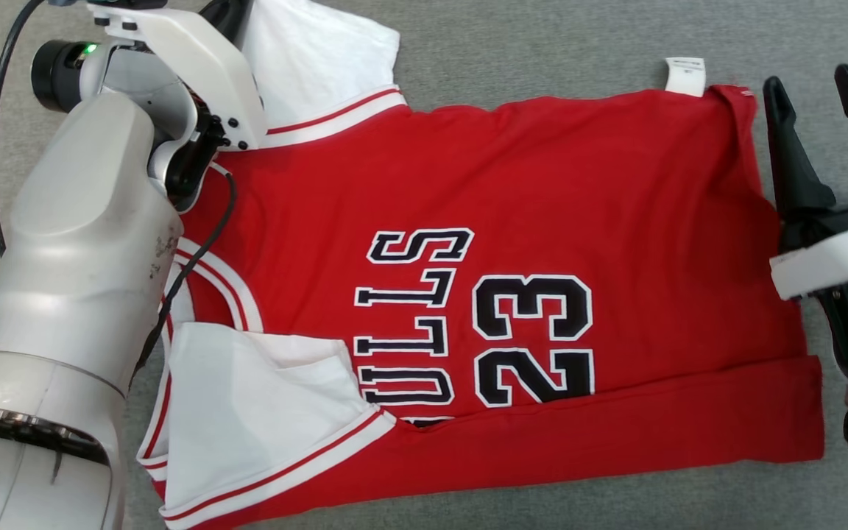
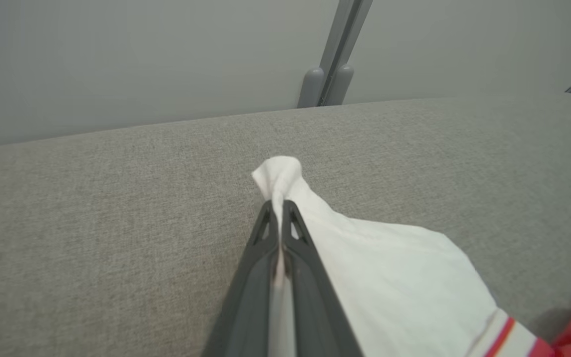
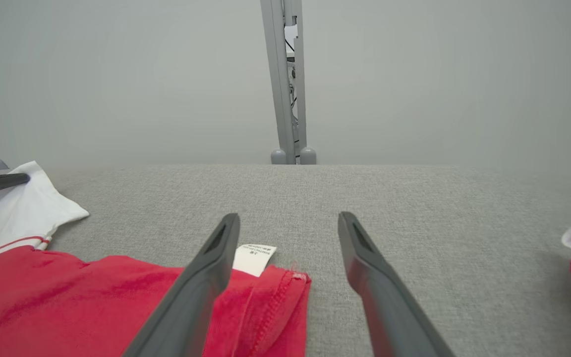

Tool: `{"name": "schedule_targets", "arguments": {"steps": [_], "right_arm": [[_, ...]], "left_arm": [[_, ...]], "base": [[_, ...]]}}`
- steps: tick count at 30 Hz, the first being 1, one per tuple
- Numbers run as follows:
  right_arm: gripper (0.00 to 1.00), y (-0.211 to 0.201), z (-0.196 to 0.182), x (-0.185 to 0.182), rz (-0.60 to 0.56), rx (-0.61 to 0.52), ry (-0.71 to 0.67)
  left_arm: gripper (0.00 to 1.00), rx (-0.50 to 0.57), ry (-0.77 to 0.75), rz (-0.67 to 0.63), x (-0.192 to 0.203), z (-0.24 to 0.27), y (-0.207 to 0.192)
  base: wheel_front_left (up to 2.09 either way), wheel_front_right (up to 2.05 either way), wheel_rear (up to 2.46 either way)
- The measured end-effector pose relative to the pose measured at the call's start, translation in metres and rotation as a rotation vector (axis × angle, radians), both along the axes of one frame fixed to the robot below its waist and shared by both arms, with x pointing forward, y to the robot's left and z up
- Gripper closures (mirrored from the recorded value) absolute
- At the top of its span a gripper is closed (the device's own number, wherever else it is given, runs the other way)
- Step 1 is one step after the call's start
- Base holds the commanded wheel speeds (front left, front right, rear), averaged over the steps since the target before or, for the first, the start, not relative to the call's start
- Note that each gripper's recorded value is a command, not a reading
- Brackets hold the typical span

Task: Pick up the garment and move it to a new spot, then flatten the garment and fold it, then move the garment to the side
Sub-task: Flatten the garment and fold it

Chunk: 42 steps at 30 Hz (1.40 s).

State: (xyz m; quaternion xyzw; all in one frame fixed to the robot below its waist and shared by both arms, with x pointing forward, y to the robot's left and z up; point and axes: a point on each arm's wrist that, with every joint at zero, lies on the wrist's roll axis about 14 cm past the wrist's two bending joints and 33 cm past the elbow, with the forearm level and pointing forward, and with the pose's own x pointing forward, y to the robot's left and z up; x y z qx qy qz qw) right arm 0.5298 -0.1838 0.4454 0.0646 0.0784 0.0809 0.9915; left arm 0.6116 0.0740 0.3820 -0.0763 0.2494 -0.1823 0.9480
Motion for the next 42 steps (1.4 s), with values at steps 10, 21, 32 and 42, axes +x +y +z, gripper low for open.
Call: {"name": "schedule_targets", "arguments": {"steps": [10,21,32,42], "right_arm": [[0.00,0.005,-0.051,0.012,0.088,-0.095,0.262],[1.00,0.002,-0.071,0.014,0.140,-0.130,0.461],[1.00,0.002,-0.031,0.034,0.088,0.031,0.313],[1.00,0.000,0.005,0.036,0.060,0.154,0.206]], "left_arm": [[1.00,-0.009,-0.039,0.011,0.000,0.002,0.009],[1.00,-0.024,-0.076,0.006,0.002,0.006,0.010],[1.00,-0.051,-0.222,0.012,0.014,0.044,0.017],[1.00,-0.122,-0.394,0.005,0.015,0.101,0.020]], "base": [[0.00,0.00,0.00],[0.00,0.00,0.00],[0.00,0.00,0.00],[0.00,0.00,0.00]]}}
